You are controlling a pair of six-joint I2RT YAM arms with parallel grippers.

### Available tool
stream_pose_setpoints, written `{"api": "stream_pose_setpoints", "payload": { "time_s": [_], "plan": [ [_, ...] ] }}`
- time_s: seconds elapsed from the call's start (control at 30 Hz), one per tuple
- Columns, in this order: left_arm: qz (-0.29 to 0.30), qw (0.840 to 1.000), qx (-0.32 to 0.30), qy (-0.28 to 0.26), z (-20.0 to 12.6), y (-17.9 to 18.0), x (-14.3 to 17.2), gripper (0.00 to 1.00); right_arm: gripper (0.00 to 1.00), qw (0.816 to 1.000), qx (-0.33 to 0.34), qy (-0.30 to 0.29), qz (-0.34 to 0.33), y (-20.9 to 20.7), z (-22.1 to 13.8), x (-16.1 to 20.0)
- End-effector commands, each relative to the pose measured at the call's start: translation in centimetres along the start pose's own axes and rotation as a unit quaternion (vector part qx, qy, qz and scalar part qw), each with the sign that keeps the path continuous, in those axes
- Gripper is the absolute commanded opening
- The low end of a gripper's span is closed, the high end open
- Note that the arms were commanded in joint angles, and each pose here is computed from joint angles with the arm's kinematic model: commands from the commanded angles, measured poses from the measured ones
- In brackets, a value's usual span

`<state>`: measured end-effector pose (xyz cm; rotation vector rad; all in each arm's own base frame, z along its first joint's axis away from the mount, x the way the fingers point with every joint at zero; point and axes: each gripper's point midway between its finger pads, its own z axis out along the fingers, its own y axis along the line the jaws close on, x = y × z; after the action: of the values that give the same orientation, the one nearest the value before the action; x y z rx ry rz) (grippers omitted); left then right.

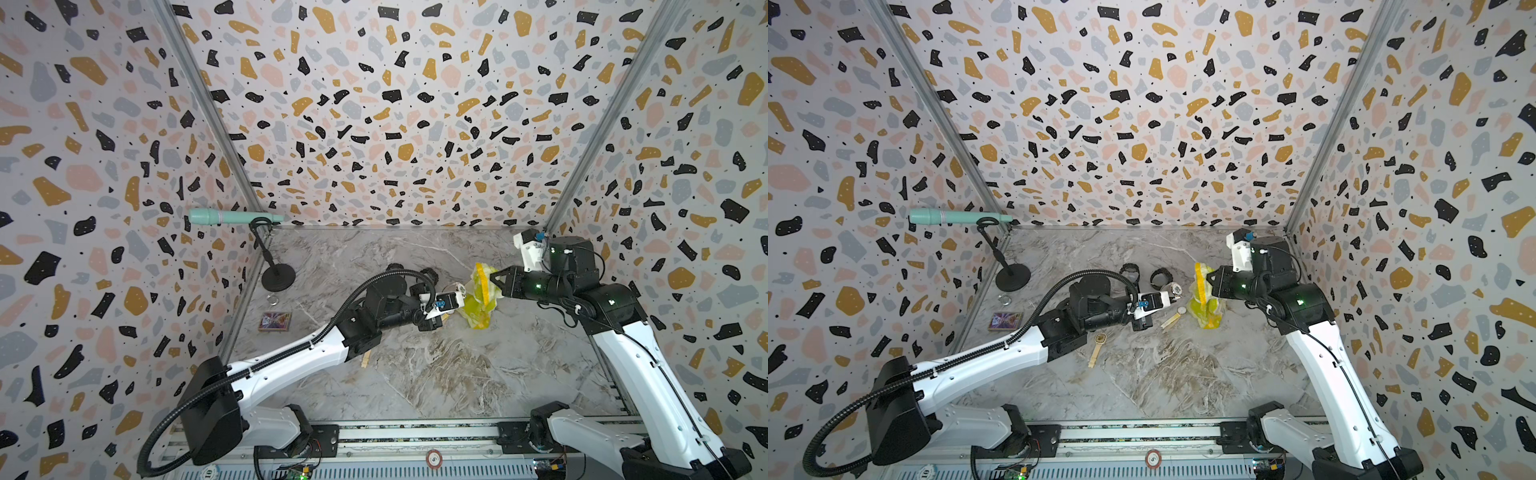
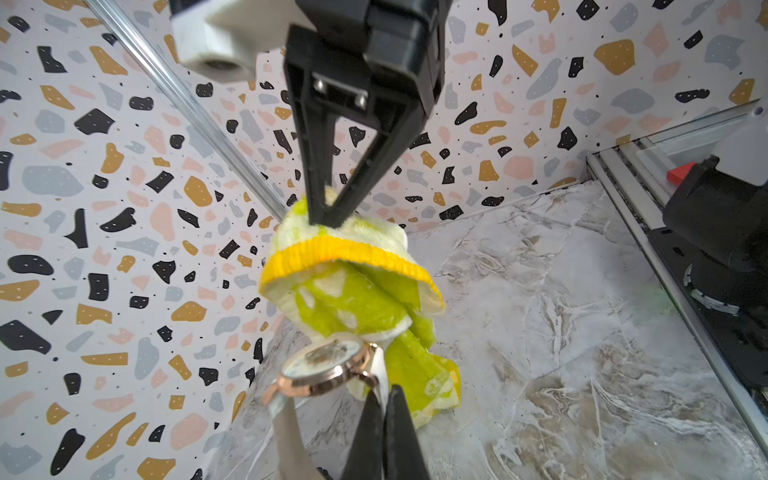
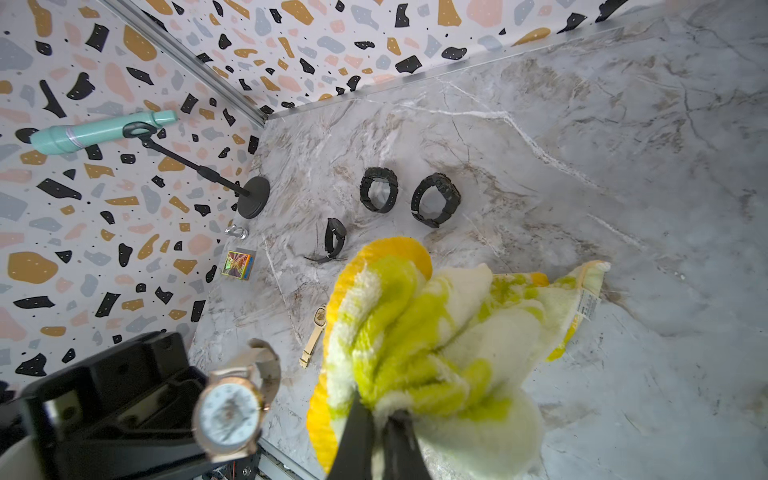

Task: Wipe the watch dial
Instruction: Wipe the dirt from the watch dial.

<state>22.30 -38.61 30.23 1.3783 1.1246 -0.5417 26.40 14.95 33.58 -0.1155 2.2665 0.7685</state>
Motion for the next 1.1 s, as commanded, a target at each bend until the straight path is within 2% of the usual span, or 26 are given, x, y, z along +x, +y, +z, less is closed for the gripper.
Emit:
{"api": "stream_pose_setpoints", "payload": {
  "time_s": [0.0, 0.33, 0.47, 0.8, 1.07],
  "plan": [
    [0.022, 0.999, -0.002, -0.039, 0.5, 0.9, -2.6, 0.0, 0.0, 1.0, -0.02, -0.015, -0.016, 1.5, -1.7, -0.5],
    [0.024, 0.998, 0.023, -0.045, 2.7, 1.2, -3.0, 0.0, 0.0, 0.999, -0.037, -0.008, -0.036, 4.2, -1.6, 0.9],
    [0.025, 0.998, 0.028, -0.051, 3.1, 1.2, -3.5, 0.0, 0.0, 0.999, -0.033, 0.0, -0.034, 4.2, -1.2, 1.6],
    [0.033, 0.996, 0.0, -0.082, 1.8, 1.7, -5.8, 0.0, 0.0, 0.998, 0.023, 0.053, -0.002, 0.0, 1.5, 5.5],
    [0.036, 0.995, -0.015, -0.088, 0.6, 1.6, -6.2, 0.0, 0.0, 0.997, 0.065, 0.031, 0.024, -2.8, -0.3, 4.7]
  ]
}}
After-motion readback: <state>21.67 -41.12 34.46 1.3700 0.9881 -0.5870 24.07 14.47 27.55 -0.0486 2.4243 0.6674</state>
